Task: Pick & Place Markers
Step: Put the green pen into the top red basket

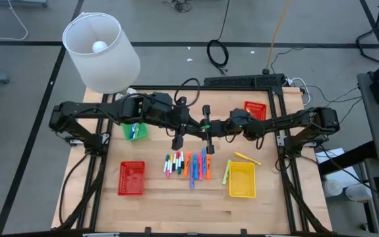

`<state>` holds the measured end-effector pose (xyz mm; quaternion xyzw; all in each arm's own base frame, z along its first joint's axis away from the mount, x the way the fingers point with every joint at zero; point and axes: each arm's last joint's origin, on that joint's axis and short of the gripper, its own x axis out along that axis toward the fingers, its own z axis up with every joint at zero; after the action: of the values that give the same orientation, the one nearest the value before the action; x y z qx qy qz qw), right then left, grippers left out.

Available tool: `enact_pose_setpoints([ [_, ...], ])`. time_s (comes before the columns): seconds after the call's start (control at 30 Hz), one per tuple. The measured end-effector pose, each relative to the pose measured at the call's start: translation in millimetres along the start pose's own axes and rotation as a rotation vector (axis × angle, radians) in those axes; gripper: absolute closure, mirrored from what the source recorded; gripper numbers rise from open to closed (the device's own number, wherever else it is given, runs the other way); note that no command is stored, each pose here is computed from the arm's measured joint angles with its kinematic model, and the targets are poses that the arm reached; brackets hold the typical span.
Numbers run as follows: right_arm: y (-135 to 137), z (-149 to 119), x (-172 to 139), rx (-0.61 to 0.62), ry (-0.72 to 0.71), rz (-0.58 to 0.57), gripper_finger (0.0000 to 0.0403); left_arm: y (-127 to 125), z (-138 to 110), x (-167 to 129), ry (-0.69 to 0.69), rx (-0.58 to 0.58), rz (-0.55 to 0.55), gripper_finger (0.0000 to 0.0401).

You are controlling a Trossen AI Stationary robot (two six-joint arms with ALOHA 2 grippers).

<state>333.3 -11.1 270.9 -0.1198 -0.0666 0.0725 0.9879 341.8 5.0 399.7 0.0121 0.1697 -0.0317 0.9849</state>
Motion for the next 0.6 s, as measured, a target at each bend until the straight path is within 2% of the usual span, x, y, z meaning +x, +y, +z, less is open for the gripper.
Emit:
enact_pose_setpoints([
  [0.13,2.7,-9.6,0.1,0.017,0.074,0.020,0.0386,1.0,15.1,-18.1,-0.100,0.002,0.051,0.0295],
  [0.2,2.4,-9.4,-0.5,0.023,0.087,0.010,0.0386,1.6,17.3,-23.9,-0.110,-0.004,0.082,0.0278],
  [0.3,3.2,-17.2,-1.6,0.050,0.183,-0.028,0.0386,1.2,19.5,-32.8,-0.116,0.000,0.090,0.0254],
  [0.47,1.7,-9.6,-24.1,0.078,0.419,-0.134,0.0386,0.0,9.2,-54.1,0.024,0.004,0.104,0.0233],
  [0.53,2.1,-5.1,-39.9,0.098,0.542,-0.178,0.0386,0.0,-4.7,-49.9,0.094,-0.003,0.107,0.0232],
  [0.6,3.1,1.3,-55.8,0.112,0.635,-0.224,0.0386,0.4,-16.0,-42.0,0.083,0.004,0.113,0.0231],
])
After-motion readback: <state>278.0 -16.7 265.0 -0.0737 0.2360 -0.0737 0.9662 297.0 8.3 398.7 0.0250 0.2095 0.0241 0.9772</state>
